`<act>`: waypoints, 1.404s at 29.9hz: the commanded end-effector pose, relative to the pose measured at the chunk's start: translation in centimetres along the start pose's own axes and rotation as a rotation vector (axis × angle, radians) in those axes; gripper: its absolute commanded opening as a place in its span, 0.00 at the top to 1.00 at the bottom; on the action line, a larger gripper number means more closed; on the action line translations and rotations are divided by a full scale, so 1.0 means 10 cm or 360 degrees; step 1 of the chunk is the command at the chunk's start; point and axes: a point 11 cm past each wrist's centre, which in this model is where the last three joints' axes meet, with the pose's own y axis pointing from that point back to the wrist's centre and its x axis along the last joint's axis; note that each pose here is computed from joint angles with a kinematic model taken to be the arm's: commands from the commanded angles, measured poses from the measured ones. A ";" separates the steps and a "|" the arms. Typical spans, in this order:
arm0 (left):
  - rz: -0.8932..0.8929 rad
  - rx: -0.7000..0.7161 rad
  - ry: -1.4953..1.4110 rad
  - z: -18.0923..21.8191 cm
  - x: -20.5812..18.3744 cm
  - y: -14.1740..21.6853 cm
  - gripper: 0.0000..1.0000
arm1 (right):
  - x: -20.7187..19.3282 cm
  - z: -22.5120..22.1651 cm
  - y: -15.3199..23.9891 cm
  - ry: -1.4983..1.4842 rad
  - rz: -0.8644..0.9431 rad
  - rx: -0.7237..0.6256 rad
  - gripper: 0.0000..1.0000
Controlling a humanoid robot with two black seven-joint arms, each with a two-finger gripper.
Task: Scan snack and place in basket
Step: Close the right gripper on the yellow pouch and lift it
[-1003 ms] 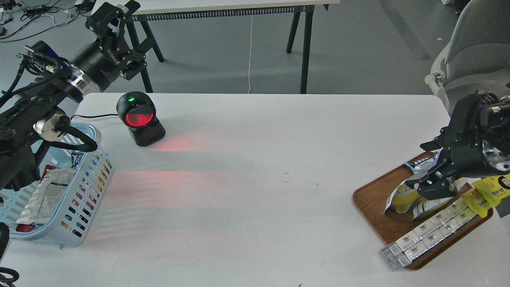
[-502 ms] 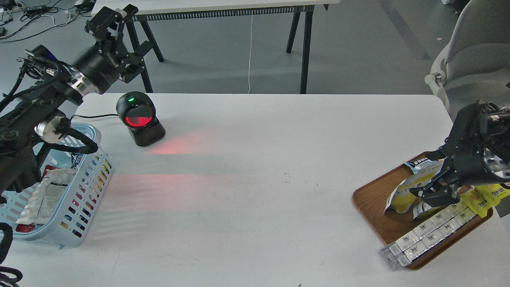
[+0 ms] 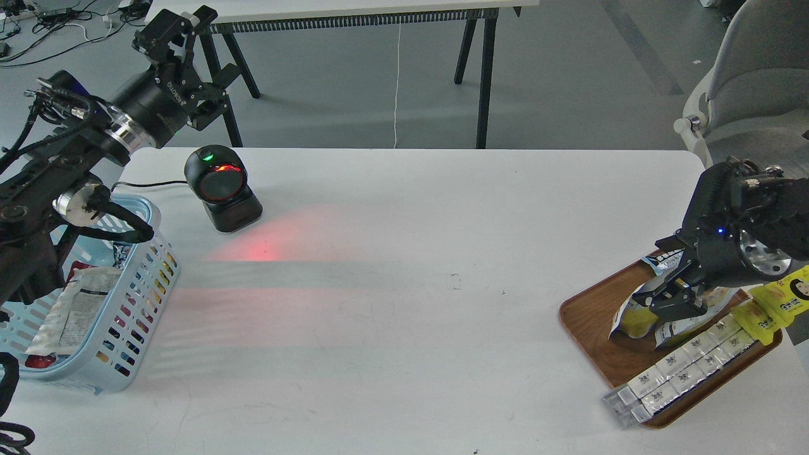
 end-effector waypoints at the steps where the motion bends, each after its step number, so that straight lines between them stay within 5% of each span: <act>1: 0.0022 0.0015 0.0001 -0.04 0.03 0.02 0.00 | -0.02 -0.01 -0.01 -0.0003 -0.0005 0.0006 0.14; 20: 0.0026 0.0017 0.0001 -0.04 0.04 0.02 0.00 | -0.07 -0.02 -0.02 -0.0019 -0.0018 0.0010 0.50; 34: 0.0026 0.0020 0.0002 -0.05 0.04 0.03 0.00 | -0.10 -0.03 -0.03 -0.0029 -0.0024 0.0018 0.99; 42: 0.0021 0.0018 0.0010 -0.06 0.01 0.01 0.00 | -0.07 -0.01 -0.01 -0.0028 -0.0008 0.0007 1.00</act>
